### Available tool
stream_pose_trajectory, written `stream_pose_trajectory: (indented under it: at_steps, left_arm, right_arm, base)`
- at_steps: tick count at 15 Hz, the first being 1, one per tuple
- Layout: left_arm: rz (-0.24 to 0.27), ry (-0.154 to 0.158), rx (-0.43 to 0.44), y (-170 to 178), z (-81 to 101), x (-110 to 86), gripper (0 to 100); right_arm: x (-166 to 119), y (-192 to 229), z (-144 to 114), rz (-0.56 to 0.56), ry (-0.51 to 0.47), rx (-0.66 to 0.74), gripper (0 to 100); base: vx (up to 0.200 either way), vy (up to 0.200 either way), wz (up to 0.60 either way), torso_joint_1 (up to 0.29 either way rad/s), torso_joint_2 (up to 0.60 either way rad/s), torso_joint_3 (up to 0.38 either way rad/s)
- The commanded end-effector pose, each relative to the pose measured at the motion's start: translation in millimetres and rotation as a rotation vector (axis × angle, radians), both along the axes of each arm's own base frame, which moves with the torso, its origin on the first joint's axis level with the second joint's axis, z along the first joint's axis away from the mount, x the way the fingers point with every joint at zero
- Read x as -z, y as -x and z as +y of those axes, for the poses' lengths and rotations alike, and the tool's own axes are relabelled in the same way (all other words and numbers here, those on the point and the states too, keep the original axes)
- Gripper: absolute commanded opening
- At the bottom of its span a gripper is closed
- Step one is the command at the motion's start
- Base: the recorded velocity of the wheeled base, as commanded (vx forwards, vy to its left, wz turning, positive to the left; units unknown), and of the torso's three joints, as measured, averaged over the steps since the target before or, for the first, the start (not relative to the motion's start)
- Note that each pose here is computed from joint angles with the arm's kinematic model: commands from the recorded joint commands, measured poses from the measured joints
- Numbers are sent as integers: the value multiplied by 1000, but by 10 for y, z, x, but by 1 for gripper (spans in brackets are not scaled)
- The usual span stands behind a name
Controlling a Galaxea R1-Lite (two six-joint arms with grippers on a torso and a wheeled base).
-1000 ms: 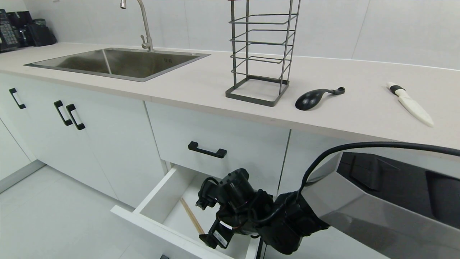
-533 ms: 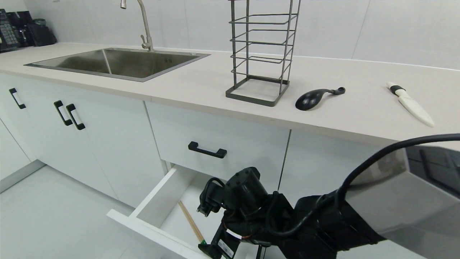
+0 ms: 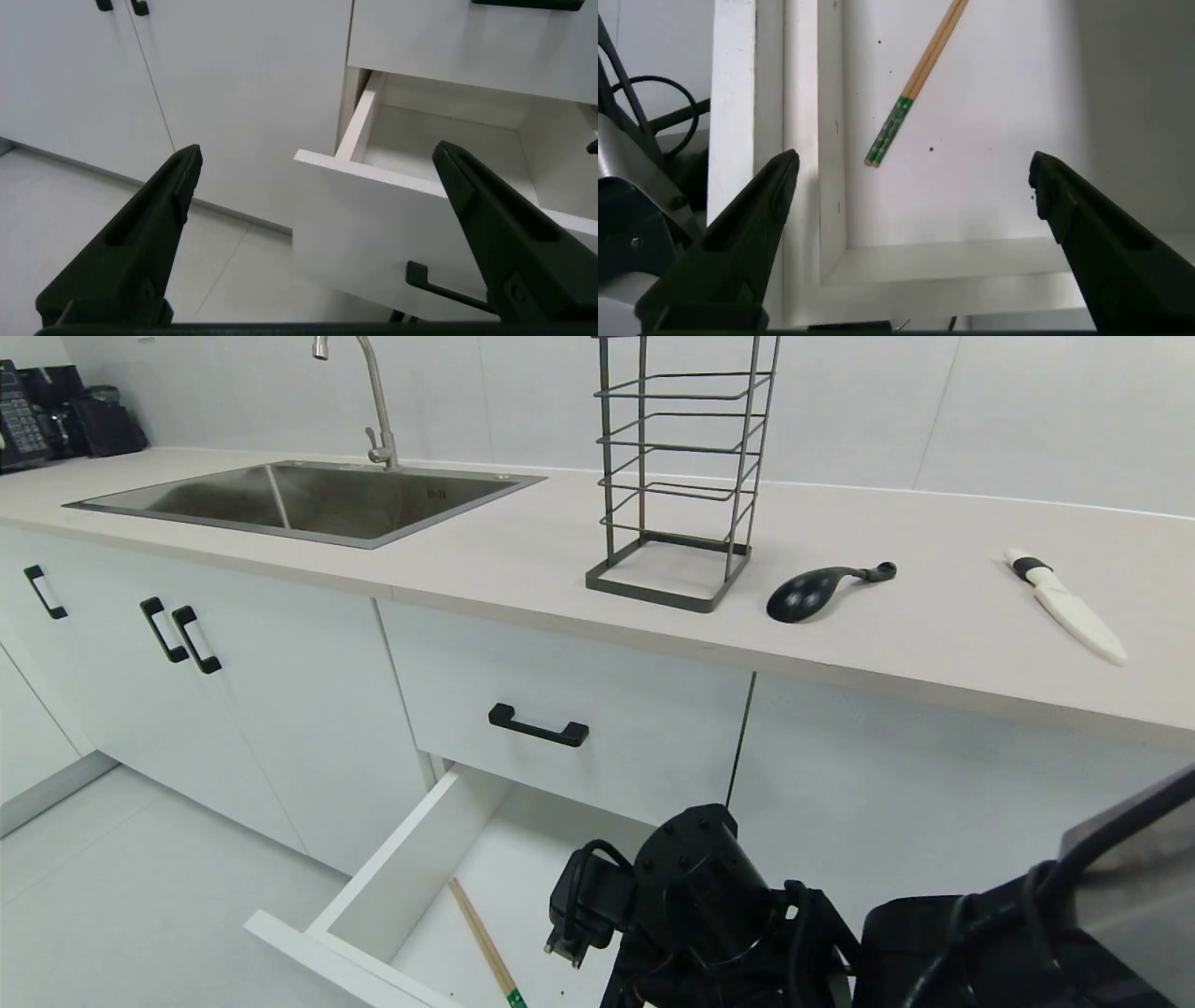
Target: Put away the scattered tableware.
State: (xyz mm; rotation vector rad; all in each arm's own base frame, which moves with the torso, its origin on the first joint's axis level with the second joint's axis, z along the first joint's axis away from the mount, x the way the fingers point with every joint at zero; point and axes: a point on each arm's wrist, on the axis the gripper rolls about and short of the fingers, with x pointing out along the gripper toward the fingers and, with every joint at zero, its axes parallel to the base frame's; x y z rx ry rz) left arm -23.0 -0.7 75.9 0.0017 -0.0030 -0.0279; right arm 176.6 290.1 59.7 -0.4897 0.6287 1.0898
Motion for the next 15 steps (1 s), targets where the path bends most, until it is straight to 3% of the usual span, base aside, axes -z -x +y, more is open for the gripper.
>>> stream_pose_trajectory:
  at_steps: [1, 3, 8, 13, 15]
  left_arm:
    - [1, 0, 0, -1, 0, 0, 100]
    - [1, 0, 0, -1, 0, 0, 100]
    - [1, 0, 0, -1, 0, 0, 100]
    - [1, 0, 0, -1, 0, 0, 100]
    - [1, 0, 0, -1, 0, 0, 100]
  right_arm:
    - [-96, 25, -28, -20, -18, -4, 100]
    - [-258, 41, -65, -104, -35, -24, 100]
    - [-347, 77, -131, -155, -57, 4, 100]
    - [-393, 152, -133, -162, -71, -16, 100]
    - [-431, 179, -139, -167, -80, -21, 100]
  base:
    - [0, 0, 0, 0, 0, 0]
    - [0, 0, 0, 0, 0, 0]
    - [0, 0, 0, 14, -18, -5]
    - [0, 0, 0, 223, -123, -107]
    - [0, 0, 0, 237, -596, -266]
